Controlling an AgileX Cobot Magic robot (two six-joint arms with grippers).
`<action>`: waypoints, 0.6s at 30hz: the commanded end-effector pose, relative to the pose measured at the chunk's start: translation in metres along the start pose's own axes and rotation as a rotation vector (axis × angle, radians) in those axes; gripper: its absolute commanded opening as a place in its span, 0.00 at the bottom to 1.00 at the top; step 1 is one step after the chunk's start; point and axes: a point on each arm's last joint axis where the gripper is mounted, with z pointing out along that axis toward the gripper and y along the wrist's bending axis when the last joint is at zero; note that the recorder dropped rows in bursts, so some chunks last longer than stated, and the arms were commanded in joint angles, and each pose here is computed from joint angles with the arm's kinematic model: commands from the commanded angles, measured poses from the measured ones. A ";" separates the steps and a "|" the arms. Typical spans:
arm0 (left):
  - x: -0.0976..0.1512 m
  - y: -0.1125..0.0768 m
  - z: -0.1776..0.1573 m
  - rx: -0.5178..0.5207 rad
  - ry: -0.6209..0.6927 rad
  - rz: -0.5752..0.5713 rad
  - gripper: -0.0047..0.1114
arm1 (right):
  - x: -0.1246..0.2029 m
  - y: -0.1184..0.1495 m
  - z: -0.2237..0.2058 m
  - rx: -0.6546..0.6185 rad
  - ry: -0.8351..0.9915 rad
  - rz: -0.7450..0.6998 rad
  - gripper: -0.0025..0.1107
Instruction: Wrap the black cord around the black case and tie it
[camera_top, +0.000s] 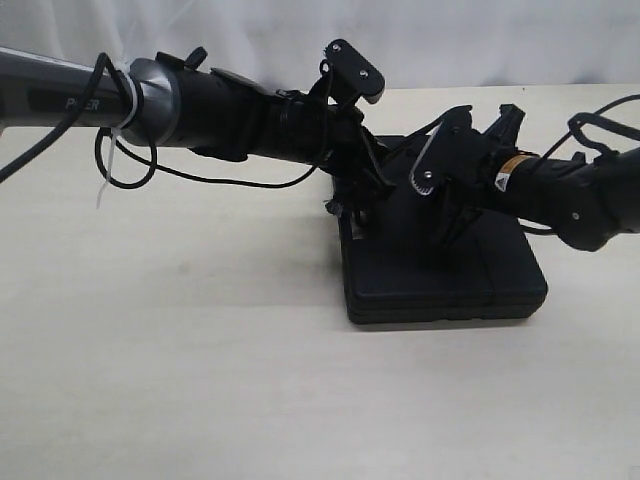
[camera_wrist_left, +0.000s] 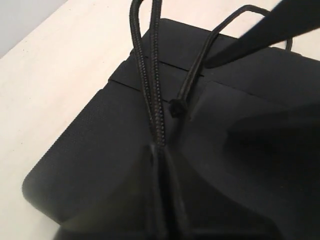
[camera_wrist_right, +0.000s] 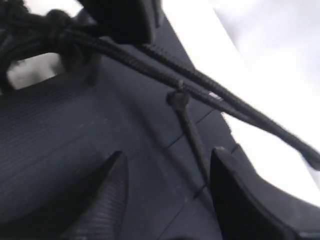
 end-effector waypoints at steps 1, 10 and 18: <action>-0.003 0.001 0.000 -0.003 -0.010 -0.006 0.04 | 0.002 -0.003 0.008 0.087 -0.037 -0.027 0.45; -0.003 0.001 0.000 -0.003 -0.010 -0.006 0.04 | 0.010 0.003 0.022 0.088 -0.018 -0.008 0.25; -0.003 0.000 0.000 -0.002 -0.010 -0.002 0.04 | 0.009 -0.001 0.023 0.102 -0.004 0.030 0.06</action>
